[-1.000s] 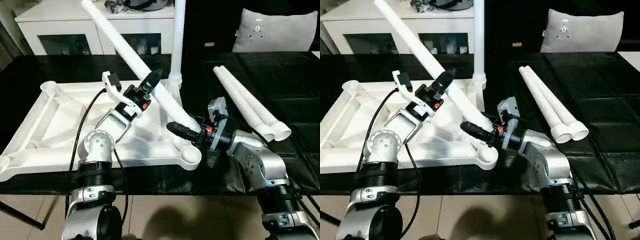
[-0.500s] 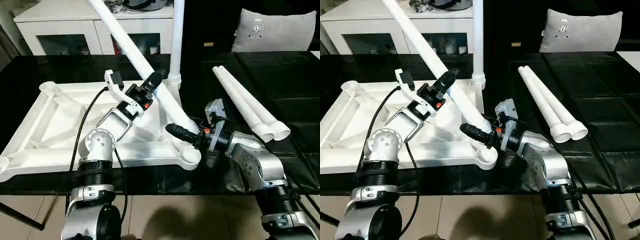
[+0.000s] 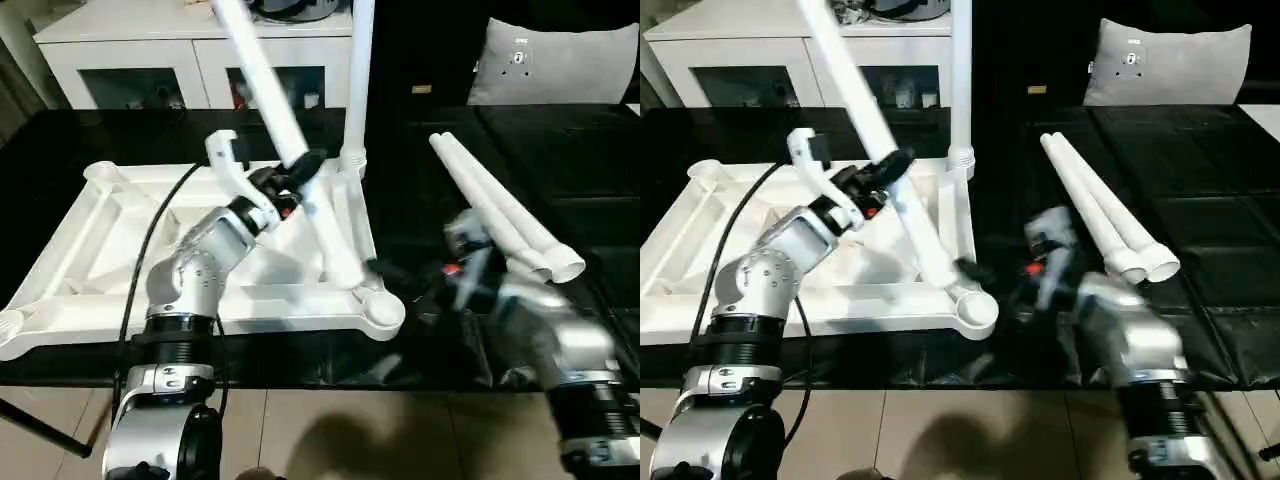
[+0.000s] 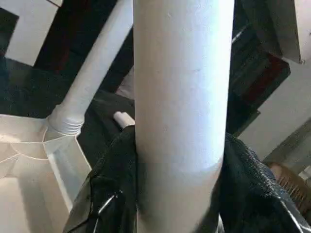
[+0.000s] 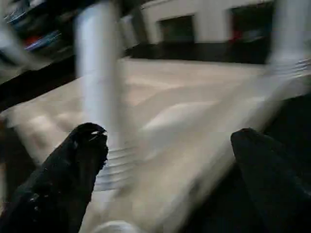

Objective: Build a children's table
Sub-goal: Insert table leg to table base

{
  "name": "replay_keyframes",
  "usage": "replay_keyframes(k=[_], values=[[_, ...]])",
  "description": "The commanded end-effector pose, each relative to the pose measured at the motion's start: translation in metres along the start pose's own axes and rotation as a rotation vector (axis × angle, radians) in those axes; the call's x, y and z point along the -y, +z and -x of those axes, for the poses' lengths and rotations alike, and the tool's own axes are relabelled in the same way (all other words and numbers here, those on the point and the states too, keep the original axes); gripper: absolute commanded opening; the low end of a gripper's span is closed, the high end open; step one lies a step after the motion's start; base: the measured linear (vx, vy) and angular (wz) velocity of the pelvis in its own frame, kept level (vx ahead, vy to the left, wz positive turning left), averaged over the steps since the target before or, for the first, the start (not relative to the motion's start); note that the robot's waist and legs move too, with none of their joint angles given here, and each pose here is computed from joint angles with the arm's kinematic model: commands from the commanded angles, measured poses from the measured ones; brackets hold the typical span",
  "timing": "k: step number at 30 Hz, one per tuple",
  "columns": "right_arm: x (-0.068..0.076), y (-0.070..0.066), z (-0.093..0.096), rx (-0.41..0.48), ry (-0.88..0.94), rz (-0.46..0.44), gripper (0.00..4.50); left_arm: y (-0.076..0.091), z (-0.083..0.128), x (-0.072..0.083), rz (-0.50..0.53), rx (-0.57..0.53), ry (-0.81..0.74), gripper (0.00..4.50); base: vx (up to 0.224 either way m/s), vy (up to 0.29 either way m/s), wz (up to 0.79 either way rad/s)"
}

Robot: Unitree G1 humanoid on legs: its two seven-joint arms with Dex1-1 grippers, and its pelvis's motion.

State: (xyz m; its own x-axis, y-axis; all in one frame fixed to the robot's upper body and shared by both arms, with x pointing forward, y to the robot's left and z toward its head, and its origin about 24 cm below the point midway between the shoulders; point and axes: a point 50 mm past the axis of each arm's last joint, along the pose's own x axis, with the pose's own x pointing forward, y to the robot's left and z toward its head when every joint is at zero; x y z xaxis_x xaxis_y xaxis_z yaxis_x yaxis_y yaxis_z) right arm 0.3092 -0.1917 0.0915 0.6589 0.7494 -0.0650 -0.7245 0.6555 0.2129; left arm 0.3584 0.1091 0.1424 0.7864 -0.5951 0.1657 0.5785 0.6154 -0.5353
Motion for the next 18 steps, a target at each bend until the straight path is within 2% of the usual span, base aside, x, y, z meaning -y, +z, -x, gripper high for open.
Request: replay_keyframes(k=[1, 6, 12, 18], values=[[0.004, 0.006, 0.002, 0.028, -0.024, -0.003, 4.5, 0.009, -0.003, 0.005, -0.043, 0.011, -0.023, 1.83, 0.0, 0.0, 0.0], [0.002, 0.013, 0.002, 0.031, 0.002, -0.008, 4.5, 0.011, -0.005, 0.008, -0.053, 0.01, -0.039, 1.83, 0.0, 0.0, 0.0], [-0.011, 0.017, -0.013, 0.027, 0.106, -0.021, 4.5, 0.014, -0.007, 0.012, -0.077, -0.002, -0.07, 1.83, 0.0, 0.0, 0.0], [-0.008, 0.025, -0.022, 0.008, 0.125, -0.011, 4.5, 0.021, -0.007, 0.021, -0.079, -0.013, -0.144, 1.83, 0.0, 0.0, 0.0]])
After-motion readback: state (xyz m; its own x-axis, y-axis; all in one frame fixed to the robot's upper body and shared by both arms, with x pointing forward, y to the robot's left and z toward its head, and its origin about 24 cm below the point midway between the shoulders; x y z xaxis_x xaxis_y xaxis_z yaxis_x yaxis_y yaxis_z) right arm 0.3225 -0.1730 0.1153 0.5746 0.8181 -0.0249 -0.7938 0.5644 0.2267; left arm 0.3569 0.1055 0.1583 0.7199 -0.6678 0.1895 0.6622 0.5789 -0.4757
